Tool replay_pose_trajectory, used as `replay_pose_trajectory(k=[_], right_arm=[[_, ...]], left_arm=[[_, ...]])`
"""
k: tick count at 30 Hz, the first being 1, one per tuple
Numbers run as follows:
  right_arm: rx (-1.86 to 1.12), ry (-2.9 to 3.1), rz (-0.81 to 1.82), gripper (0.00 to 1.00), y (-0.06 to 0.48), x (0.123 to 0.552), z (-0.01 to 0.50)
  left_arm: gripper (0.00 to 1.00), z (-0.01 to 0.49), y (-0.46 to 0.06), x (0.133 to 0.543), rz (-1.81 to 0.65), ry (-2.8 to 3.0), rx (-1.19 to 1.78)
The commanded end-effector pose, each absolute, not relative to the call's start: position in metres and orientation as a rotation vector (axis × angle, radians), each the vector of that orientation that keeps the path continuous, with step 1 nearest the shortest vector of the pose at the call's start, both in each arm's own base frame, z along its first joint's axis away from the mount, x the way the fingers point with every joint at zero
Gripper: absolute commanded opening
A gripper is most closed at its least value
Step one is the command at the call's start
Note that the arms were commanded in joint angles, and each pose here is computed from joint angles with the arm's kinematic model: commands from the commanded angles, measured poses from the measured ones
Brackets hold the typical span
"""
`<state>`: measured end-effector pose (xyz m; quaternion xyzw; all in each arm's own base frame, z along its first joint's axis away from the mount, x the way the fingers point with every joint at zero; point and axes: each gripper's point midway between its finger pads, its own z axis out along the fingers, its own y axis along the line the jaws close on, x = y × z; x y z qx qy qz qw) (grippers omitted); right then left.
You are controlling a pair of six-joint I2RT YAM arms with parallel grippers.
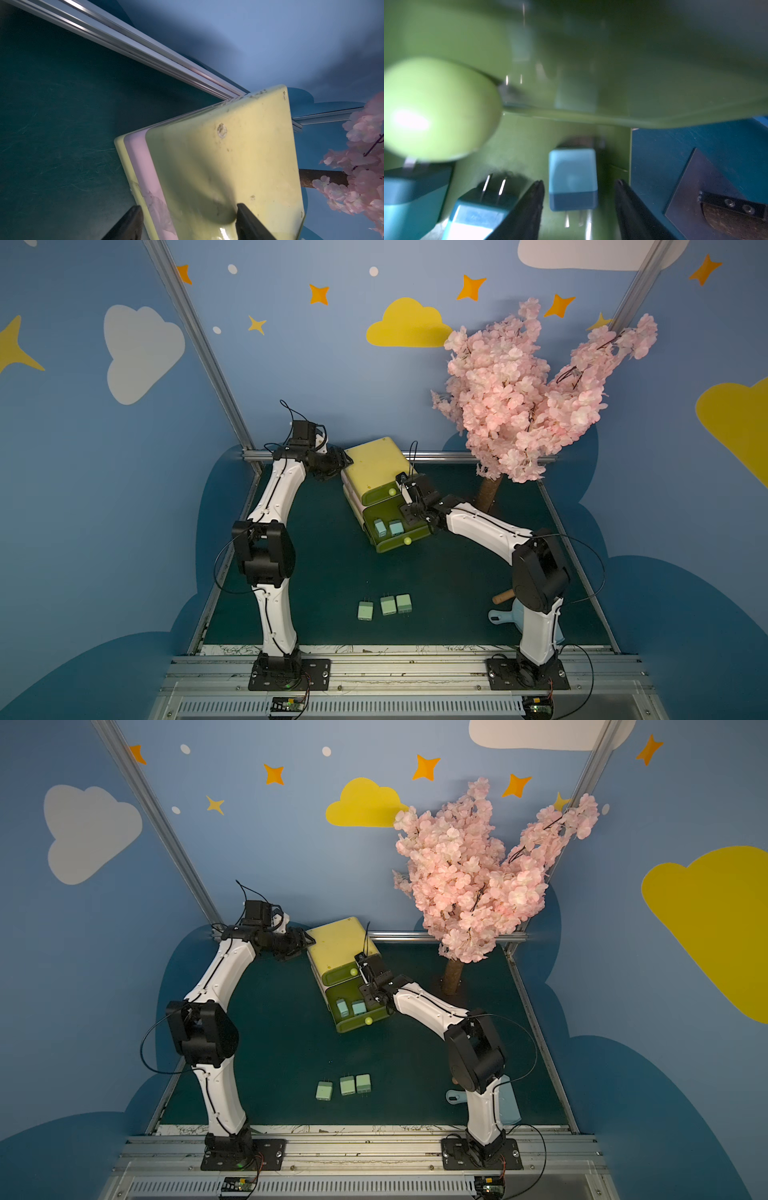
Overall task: Place the plugs into the drawer by color
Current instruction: Place the plug in the drawer.
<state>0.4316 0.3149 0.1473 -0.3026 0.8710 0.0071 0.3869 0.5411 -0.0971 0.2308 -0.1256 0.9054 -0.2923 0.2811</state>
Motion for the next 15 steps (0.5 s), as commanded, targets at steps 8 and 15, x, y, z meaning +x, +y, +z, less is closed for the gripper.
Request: replay_pose_trajectory(k=[8, 15], right_arm=[[-0.729, 2.106, 0.147, 0.65, 0.307, 0.401, 0.23], [-0.719, 2.046, 0.332, 0.65, 0.302, 0.331, 0.218]], left_arm=[[0.8, 0.245, -0.097, 0.531, -0.688, 2.457, -0.254], [0.78, 0.24, -0.105, 0.54, -0.7, 2.483, -0.225]])
